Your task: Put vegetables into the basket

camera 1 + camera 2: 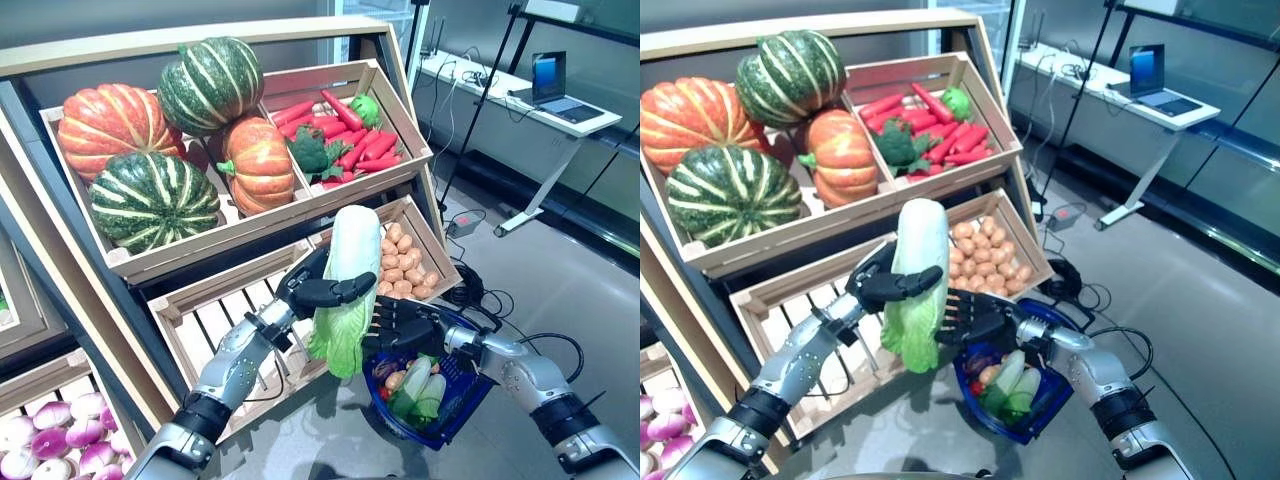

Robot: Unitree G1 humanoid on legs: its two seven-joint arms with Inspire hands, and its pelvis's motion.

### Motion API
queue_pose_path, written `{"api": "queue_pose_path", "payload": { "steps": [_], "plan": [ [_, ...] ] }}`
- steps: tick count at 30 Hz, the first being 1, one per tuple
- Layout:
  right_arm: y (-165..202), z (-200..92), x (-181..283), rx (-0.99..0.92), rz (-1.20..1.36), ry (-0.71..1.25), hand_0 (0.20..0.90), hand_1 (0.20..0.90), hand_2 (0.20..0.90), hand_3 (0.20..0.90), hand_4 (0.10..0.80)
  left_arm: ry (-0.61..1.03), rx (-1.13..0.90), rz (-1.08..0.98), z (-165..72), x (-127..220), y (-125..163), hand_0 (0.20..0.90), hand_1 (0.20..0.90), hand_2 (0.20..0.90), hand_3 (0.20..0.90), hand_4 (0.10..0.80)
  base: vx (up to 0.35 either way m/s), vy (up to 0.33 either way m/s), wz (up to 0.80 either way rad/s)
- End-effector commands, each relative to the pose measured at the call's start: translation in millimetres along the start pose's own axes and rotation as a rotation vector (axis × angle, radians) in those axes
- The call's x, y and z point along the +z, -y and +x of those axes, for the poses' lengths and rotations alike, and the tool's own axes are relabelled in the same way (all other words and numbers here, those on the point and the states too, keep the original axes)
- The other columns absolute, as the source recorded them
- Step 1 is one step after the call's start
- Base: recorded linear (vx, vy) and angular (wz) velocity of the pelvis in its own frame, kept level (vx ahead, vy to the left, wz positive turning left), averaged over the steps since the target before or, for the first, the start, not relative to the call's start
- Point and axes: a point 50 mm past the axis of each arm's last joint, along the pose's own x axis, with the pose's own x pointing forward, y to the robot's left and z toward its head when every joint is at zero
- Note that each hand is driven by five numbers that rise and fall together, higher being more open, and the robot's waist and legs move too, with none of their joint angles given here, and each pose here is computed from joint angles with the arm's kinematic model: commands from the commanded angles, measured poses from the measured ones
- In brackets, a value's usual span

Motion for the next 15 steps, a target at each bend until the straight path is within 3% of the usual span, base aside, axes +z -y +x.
{"api": "queue_pose_path", "payload": {
  "steps": [1, 7, 15],
  "plan": [
    [-44.7, 24.3, 92.6, 0.481, -0.033, 0.361, 0.9, 0.9, 0.9, 0.9, 0.8, -0.008, -0.279, -0.045, 32.4, 2.7, 19.1, 0.3, 0.3, 0.3, 0.3, 0.4, 0.038, 0.008, -0.03],
    [-56.7, 18.8, 114.9, 0.669, -0.045, 0.466, 0.9, 0.9, 0.9, 0.9, 0.8, -0.022, -0.324, -0.127, 25.8, -7.4, 16.5, 0.3, 0.3, 0.3, 0.3, 0.4, 0.018, 0.006, -0.03],
    [-63.1, 25.3, 125.3, 0.748, 0.031, 0.558, 0.9, 0.9, 0.9, 0.9, 0.8, -0.02, -0.363, -0.191, 28.3, -26.7, 25.0, 0.3, 0.3, 0.3, 0.3, 0.4, 0.0, 0.0, 0.0]
  ]
}}
